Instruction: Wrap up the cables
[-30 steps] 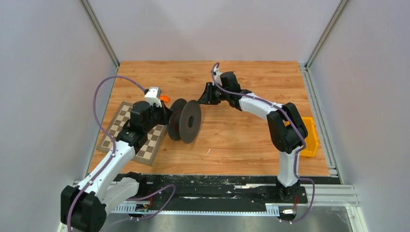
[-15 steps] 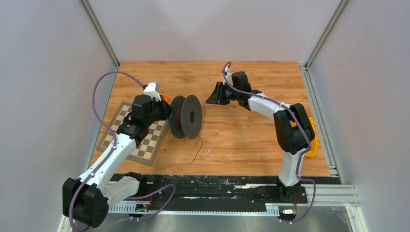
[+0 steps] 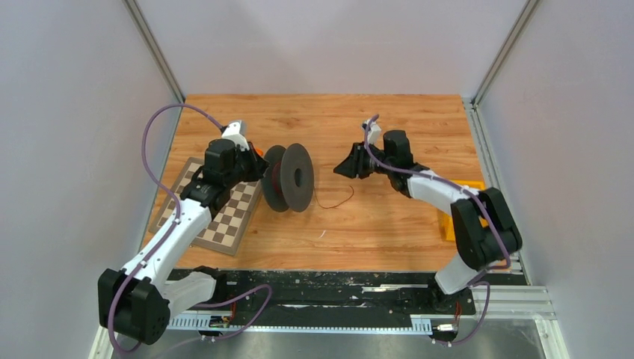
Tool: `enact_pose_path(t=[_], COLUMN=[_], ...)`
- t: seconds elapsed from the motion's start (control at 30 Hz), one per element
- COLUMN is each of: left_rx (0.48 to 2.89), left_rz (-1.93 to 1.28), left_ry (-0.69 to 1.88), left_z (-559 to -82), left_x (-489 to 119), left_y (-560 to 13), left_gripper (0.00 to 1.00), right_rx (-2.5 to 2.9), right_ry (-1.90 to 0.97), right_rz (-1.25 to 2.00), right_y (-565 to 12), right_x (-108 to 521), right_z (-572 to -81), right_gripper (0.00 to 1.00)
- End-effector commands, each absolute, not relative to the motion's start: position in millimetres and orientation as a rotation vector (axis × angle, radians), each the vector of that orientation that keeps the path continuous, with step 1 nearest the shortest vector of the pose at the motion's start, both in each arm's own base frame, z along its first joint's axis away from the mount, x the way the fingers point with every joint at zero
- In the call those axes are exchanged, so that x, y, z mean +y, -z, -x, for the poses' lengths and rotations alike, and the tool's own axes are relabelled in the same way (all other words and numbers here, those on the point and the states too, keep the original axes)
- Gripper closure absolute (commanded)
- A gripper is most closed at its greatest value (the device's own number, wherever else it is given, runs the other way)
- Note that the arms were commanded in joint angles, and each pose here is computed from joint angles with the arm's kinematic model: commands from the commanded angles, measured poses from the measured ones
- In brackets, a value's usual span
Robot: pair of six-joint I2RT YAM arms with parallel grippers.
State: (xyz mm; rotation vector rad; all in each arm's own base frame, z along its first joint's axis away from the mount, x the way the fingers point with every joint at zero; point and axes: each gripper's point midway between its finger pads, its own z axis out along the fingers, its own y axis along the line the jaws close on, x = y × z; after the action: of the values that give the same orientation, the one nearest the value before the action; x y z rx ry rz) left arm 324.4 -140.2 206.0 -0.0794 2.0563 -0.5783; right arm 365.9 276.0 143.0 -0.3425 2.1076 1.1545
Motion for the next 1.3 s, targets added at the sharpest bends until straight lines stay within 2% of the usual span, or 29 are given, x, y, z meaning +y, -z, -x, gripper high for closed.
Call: enact_pose_path(t=[0.0, 0.1, 0.27, 0.5, 0.63, 0.87, 1.27], left_rx=[1.989, 2.002, 1.999, 1.998, 2.006, 2.002, 1.99], left_rz=[0.166, 0.208, 0.313, 0.333, 0.357, 0.397, 0.436], left_ry=[0.618, 0.621, 0.617, 0.628, 0.631, 0.649, 0.653], left_z=[-340.4, -342.6, -346.9, -343.4, -340.7, -339.8, -339.3], left_x=[-140.4, -138.7, -129.6, -128.6, -127.6, -127.9, -125.9], left_y=[-233.7, -225.3, -218.0, -214.9, -208.3, -206.1, -206.4], left_gripper=[1.0, 1.0, 1.0, 1.0, 1.0, 1.0, 1.0], right_rx=[1.702, 1.749, 2.112, 2.186, 2.247, 2.272, 2.335], right_ry=[-1.046, -0.949, -0.819, -0.741, -0.708, -0.504, -0.428], right_rz=[0.7, 0.66, -0.043, -0.419, -0.441, -0.39, -0.271], right_y=[-182.8, -163.0, -112.6, -90.9, -64.6, -36.7, -13.8], right_x=[291.2, 292.8, 258.2, 242.4, 247.0, 232.9, 237.7], right_z=[-324.3, -310.5, -327.9, -350.8, -362.6, -387.6, -374.3], right_gripper=[0.66, 0.65, 0.65, 0.59, 0.58, 0.65, 0.75])
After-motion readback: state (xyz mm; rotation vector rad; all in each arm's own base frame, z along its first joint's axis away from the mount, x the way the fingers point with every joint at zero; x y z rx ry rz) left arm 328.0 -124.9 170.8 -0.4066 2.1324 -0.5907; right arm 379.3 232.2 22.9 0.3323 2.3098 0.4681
